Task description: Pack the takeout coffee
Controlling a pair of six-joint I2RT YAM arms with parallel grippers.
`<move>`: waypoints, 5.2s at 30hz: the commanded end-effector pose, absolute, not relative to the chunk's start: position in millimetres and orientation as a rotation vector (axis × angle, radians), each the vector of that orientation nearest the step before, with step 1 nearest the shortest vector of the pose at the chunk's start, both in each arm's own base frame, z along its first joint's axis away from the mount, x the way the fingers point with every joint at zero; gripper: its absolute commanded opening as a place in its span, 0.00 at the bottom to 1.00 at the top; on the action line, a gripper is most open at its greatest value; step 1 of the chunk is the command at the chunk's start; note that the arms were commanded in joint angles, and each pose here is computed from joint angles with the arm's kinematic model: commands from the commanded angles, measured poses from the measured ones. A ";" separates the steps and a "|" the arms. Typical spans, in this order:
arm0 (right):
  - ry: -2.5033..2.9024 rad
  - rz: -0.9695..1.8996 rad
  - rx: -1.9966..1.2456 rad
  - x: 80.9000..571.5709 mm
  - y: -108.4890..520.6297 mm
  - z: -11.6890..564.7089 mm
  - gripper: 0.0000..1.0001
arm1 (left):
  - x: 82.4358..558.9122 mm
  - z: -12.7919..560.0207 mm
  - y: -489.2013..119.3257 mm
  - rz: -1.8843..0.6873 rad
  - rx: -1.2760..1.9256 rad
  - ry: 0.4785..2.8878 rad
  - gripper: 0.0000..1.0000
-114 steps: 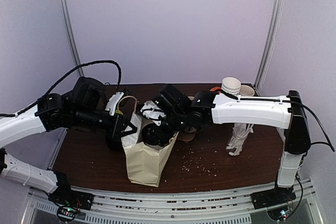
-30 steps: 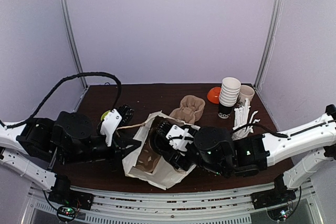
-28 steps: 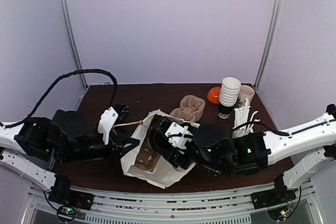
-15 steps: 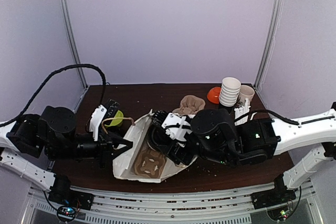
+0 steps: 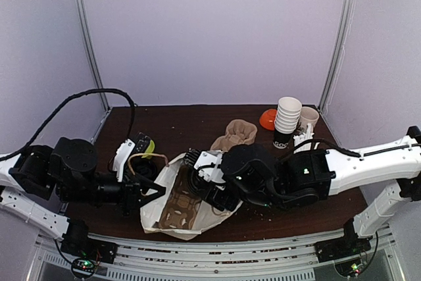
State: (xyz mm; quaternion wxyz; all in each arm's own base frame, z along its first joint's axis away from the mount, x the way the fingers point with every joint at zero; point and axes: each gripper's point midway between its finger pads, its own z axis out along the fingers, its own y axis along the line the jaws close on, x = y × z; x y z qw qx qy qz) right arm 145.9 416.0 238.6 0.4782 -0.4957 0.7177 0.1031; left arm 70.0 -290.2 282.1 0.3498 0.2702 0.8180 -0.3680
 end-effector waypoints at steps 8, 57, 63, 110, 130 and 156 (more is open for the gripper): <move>1.692 0.425 -1.122 149.9 422.2 282.2 0.48 | 78.3 283.2 -285.3 -0.942 0.630 2.104 0.00; 1.668 0.696 -1.133 120.2 369.8 357.8 0.45 | 80.5 272.9 -296.1 -0.872 0.681 2.132 0.00; 1.610 0.725 -1.019 126.7 348.0 395.8 0.46 | 80.7 269.7 -294.9 -0.869 0.673 2.141 0.00; 1.713 0.709 -1.243 137.3 397.7 308.9 0.43 | 76.6 276.3 -306.9 -0.894 0.716 2.123 0.00; 1.708 0.878 -1.386 129.8 430.7 309.7 0.43 | 79.9 278.1 -310.5 -0.857 0.746 2.091 0.00; 1.827 0.620 -1.392 153.5 411.8 293.6 0.41 | 103.6 341.8 -318.4 -1.157 0.568 1.840 0.00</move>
